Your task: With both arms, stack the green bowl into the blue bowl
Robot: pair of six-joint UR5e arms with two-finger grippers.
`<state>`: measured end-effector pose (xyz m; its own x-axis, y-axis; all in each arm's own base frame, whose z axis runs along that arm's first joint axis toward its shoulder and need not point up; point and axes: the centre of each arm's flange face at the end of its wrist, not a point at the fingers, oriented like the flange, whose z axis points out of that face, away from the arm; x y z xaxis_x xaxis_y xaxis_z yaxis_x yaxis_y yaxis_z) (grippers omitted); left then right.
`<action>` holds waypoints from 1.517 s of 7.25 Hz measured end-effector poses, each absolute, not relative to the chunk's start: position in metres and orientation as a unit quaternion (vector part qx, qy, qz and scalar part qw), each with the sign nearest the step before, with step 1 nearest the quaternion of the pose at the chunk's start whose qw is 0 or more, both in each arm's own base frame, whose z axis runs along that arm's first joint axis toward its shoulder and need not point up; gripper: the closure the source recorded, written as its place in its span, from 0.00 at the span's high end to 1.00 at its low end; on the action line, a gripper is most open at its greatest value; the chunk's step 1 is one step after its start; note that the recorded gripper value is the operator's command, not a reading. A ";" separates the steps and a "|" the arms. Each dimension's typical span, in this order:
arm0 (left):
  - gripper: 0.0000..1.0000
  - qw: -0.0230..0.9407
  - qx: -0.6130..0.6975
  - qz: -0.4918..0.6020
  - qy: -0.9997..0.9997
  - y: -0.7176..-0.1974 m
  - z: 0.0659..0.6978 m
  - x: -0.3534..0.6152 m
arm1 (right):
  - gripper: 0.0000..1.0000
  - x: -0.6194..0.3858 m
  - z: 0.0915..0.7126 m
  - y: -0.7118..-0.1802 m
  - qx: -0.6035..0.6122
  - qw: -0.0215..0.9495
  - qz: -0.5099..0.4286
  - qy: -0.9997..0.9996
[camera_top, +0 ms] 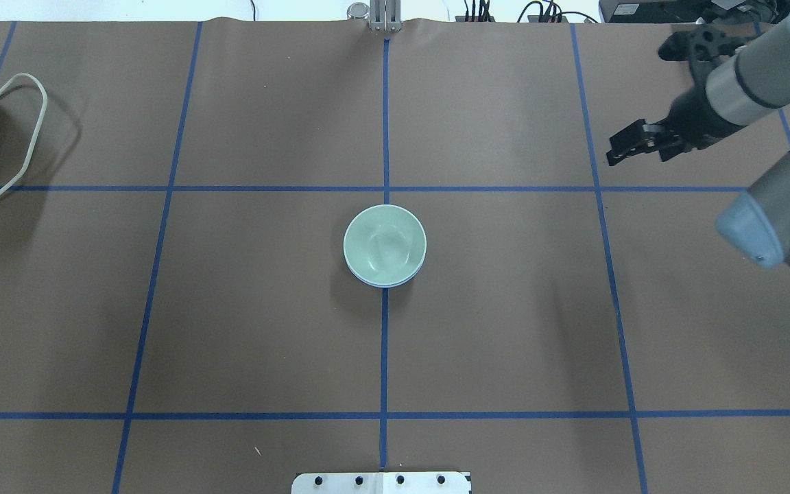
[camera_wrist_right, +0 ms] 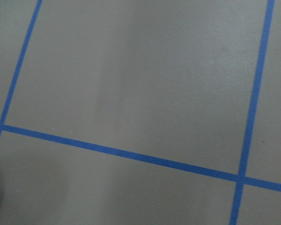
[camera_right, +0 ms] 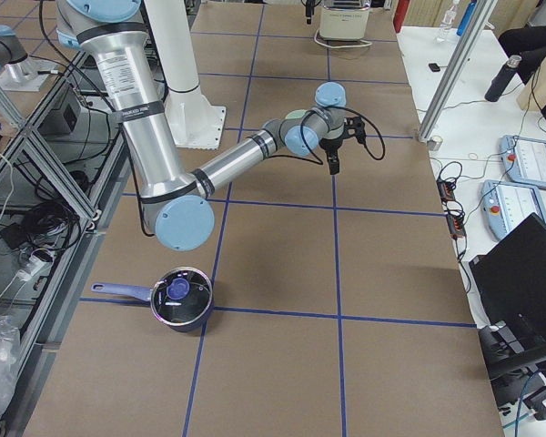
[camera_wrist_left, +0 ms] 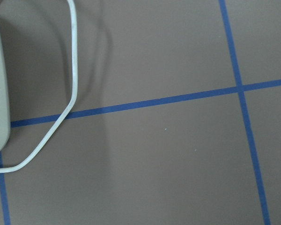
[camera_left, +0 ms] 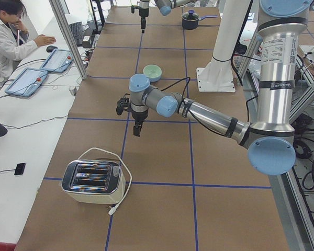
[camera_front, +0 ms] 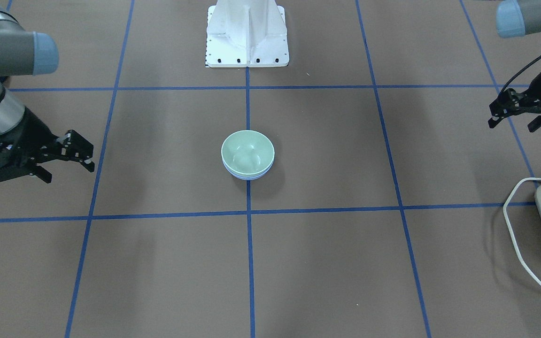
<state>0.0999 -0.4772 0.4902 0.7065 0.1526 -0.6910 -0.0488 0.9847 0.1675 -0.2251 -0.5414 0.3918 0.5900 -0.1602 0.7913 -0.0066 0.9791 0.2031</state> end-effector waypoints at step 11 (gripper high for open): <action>0.99 0.912 -0.002 0.022 0.410 -0.426 0.626 0.002 | 1.00 0.005 0.601 -0.472 -0.003 0.941 -0.012 -0.338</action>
